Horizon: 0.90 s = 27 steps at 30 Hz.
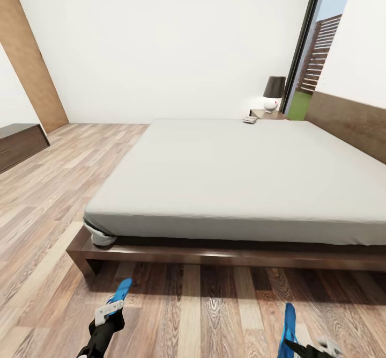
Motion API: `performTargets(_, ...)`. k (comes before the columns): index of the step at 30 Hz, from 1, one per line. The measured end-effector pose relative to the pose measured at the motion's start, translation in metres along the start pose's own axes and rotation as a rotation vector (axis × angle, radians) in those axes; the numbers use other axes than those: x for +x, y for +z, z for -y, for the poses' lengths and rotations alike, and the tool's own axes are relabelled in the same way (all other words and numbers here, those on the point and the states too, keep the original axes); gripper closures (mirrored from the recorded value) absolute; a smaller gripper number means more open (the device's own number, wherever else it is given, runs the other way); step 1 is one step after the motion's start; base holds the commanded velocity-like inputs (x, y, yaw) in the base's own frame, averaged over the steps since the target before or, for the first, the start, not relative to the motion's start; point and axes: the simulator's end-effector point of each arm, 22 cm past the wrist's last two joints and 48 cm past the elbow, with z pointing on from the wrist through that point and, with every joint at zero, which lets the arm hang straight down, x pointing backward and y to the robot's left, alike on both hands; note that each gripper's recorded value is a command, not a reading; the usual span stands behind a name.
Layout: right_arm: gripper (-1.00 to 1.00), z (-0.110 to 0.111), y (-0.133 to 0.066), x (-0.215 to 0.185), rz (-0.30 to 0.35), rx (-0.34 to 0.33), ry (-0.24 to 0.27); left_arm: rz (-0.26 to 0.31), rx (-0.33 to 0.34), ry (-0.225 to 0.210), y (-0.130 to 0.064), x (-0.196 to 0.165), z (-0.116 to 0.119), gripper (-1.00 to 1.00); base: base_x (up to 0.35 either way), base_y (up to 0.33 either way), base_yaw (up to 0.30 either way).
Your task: In the bedroom, move the book from the bed onto either nightstand, and place the two sandals side by side next to the bed.
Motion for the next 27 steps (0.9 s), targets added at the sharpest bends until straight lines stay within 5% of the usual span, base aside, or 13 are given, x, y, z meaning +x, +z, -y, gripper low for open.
performTargets(5, 1.0, -0.077, -0.008, -0.039, -0.05, -0.306, 0.107, 0.002, -0.006, -0.001, 0.0, -0.001, -0.001, 1.0, 0.0, 0.0, 0.0)
performTargets(8, 1.0, -0.11, -0.023, -0.067, -0.079, -0.423, 0.119, 0.05, -0.114, -0.008, -0.001, -0.012, -0.026, 1.0, 0.0, 0.0, 0.0)
performTargets(12, 1.0, -0.115, -0.03, -0.073, -0.096, -0.447, 0.143, 0.141, -0.248, -0.008, -0.009, -0.031, -0.054, 1.0, 0.0, 0.0, 0.0)
performTargets(17, 1.0, -0.113, -0.036, -0.08, -0.094, -0.445, 0.139, 0.159, -0.284, -0.008, -0.012, -0.034, -0.06, 1.0, 0.0, 0.0, 0.0)
performTargets(20, 1.0, -0.116, -0.037, -0.083, -0.106, -0.449, 0.156, 0.159, -0.282, 0.001, -0.011, -0.034, -0.057, 1.0, 0.0, 0.0, 0.0)
performTargets(27, 1.0, -0.118, -0.038, -0.084, -0.116, -0.452, 0.171, 0.14, -0.17, 0.132, -0.007, -0.026, -0.017, 1.0, 0.0, 0.0, 0.0)
